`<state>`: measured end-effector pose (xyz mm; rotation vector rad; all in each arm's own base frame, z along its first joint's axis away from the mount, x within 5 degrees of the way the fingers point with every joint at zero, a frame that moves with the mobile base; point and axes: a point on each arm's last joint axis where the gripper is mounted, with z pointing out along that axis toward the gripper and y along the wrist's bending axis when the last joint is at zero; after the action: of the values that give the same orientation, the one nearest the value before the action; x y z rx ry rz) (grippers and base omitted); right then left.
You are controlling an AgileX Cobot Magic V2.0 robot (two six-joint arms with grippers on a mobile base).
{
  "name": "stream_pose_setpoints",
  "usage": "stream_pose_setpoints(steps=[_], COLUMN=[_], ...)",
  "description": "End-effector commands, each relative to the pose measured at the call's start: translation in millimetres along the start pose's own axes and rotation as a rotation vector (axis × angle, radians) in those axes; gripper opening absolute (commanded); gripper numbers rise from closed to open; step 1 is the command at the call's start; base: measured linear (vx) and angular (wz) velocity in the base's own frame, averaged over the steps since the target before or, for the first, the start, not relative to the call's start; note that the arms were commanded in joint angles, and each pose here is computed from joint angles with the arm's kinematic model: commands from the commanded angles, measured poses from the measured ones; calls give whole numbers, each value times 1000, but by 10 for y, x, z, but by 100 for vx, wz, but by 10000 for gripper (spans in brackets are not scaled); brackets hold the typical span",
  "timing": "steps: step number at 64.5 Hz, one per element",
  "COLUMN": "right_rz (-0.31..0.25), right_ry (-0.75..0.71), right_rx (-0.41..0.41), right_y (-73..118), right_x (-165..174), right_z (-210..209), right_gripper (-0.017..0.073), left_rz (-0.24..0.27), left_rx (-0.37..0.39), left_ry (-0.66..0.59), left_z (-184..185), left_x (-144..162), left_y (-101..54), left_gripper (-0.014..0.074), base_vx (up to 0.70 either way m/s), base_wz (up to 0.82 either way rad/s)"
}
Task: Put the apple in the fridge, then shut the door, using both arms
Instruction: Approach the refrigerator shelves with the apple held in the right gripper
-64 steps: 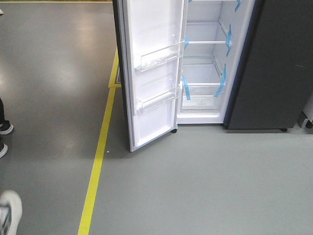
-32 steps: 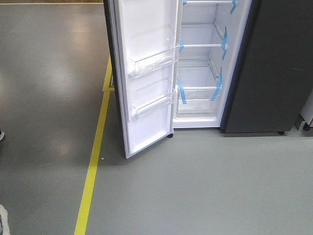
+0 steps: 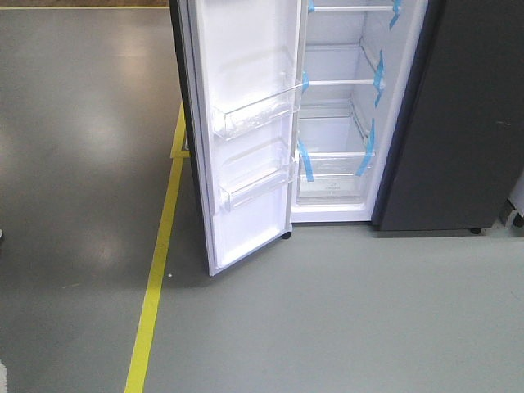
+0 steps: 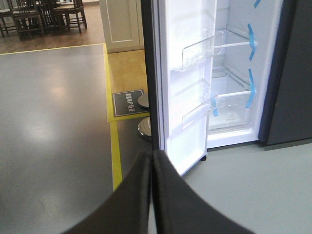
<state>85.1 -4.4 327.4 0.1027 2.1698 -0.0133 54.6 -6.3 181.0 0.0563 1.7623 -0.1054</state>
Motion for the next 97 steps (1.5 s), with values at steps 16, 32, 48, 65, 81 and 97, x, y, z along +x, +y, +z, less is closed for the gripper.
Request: stream_pose_setpoints(steps=[16,32,48,65,81,97], right_rz=[-10,-10,-10,-10,-10,-10], right_ry=[-99,-99,-99,-99,-99,-99], right_rx=[0,0,0,0,0,0], right_y=[1,1,1,1,1,1], right_x=[-134,-134,-134,-134,-134,-134], right_z=[-55,-55,-55,-55,-55,-55], right_gripper=[100,100,100,100,100,100], left_rz=[-11,-11,-11,-11,-11,-11], left_rx=[5,5,5,5,5,5], left_ry=[-66,-66,-66,-66,-66,-66], left_z=[5,5,5,5,5,5], left_x=[-10,-10,-10,-10,-10,-10], left_y=[-1,-1,-1,-1,-1,-1], left_gripper=[-5,-5,-5,-5,-5,-5], base_vx=[10,10,9,9,8,7], base_wz=[3,2,2,2,0,-1])
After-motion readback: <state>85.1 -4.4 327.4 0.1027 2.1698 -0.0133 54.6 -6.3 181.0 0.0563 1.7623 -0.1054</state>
